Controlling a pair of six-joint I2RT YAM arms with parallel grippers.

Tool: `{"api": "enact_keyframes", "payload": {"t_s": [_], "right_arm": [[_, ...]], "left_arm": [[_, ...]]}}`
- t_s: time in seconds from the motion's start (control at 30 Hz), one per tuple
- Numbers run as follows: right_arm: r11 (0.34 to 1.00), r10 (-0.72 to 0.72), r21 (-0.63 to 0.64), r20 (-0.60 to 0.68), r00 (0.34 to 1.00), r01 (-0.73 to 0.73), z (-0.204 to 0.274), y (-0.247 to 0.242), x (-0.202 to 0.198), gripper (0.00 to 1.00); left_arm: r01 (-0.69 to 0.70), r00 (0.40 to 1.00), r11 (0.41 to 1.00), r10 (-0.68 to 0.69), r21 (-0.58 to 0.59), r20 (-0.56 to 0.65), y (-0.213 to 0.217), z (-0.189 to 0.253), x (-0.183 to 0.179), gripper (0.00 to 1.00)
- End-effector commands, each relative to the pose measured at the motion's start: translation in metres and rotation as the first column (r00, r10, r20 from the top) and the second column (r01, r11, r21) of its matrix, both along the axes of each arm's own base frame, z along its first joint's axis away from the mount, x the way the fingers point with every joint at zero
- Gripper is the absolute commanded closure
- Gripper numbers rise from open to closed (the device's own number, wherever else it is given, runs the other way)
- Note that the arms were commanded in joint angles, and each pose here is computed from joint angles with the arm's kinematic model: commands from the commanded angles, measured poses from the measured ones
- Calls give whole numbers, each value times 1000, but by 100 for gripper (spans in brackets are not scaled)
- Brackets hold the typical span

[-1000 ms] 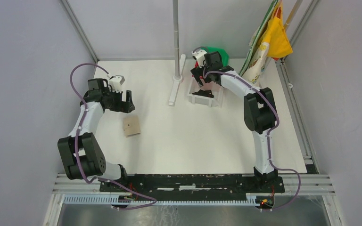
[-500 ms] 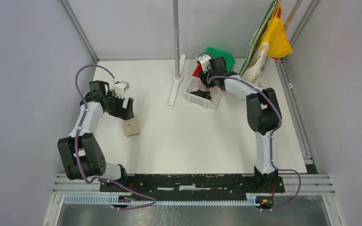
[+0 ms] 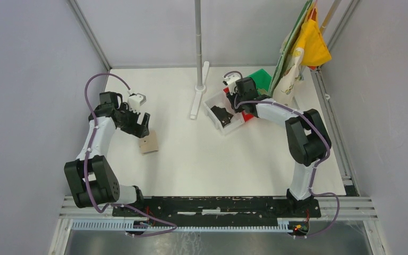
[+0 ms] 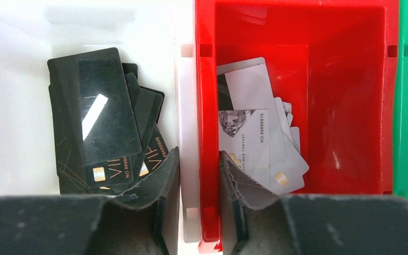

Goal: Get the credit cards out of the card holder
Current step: Move the storage box to the center of the board.

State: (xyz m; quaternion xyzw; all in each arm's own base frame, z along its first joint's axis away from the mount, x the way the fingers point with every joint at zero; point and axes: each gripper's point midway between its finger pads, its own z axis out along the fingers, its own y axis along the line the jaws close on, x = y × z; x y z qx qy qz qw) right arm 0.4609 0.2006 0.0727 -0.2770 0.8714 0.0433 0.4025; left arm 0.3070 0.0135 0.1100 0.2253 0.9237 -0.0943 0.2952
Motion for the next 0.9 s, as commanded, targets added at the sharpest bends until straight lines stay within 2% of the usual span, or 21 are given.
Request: {"api": "enact_keyframes", "payload": {"t_s": [0.0, 0.1, 0.2, 0.4, 0.73, 0.87], "right_arm": [[994, -94, -46, 43, 995, 96, 14, -7, -13, 78], [983, -180, -22, 51, 982, 181, 18, -13, -23, 93], [973, -229, 4, 67, 971, 230, 19, -12, -37, 100], [928, -371, 53, 32, 928, 369, 12, -10, -60, 100], [757, -643, 144, -16, 766, 638, 2, 8, -93, 100], [730, -666, 179, -28, 745, 660, 2, 16, -92, 100]], "left_arm": [[24, 999, 999, -25, 24, 39, 3, 12, 3, 0], [21, 999, 1000, -21, 23, 26, 4, 8, 2, 0], [29, 999, 999, -30, 26, 19, 4, 5, 0, 0], [38, 999, 999, -38, 27, 32, 4, 5, 0, 0], [53, 997, 997, -56, 49, 45, 5, 5, -7, 0], [62, 996, 996, -66, 65, 57, 7, 9, -8, 0]]}}
